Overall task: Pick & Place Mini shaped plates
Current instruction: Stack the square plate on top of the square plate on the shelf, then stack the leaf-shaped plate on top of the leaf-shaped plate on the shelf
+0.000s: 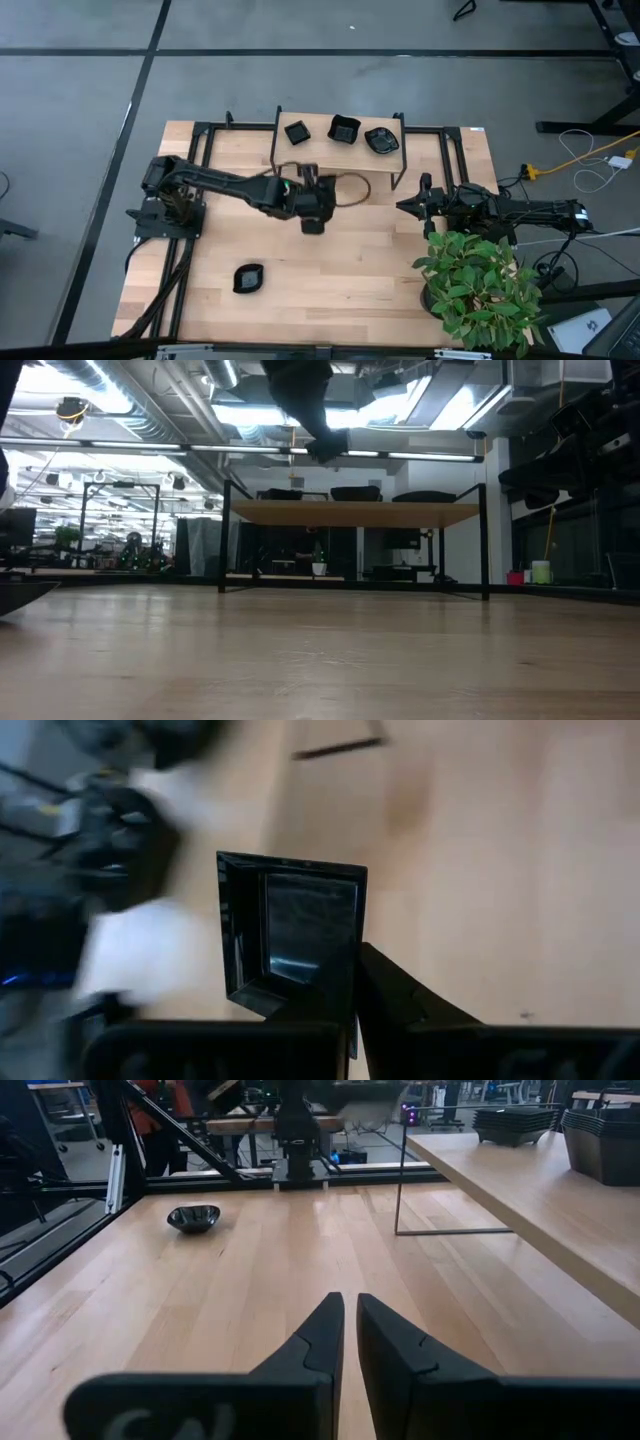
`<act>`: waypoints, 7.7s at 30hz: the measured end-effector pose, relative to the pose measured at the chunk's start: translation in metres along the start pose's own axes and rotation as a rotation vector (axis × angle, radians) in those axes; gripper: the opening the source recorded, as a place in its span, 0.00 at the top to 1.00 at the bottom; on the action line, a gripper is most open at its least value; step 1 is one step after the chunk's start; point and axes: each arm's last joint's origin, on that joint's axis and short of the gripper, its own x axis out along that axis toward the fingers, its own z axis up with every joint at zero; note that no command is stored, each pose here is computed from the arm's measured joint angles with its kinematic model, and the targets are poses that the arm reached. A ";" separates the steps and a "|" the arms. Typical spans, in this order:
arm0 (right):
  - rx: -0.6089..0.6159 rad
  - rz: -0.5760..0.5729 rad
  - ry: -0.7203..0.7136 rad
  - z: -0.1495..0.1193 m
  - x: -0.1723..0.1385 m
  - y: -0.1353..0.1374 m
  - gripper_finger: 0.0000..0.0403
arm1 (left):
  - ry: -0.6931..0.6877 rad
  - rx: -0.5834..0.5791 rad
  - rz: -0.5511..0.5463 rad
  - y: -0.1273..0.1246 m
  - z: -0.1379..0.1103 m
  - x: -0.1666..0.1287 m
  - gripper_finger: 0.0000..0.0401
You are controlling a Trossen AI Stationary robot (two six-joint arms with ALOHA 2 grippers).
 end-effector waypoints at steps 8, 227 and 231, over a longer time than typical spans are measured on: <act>0.000 0.000 0.000 0.000 0.000 0.000 0.92 | 0.004 -0.109 0.232 0.043 -0.003 -0.002 0.99; 0.000 0.000 0.000 0.000 0.000 0.000 0.92 | 0.389 -0.359 -0.161 -0.214 -0.092 -0.076 0.99; 0.000 0.000 0.000 0.000 0.000 0.000 0.92 | 0.374 -0.288 -0.213 -0.207 -0.081 -0.063 0.99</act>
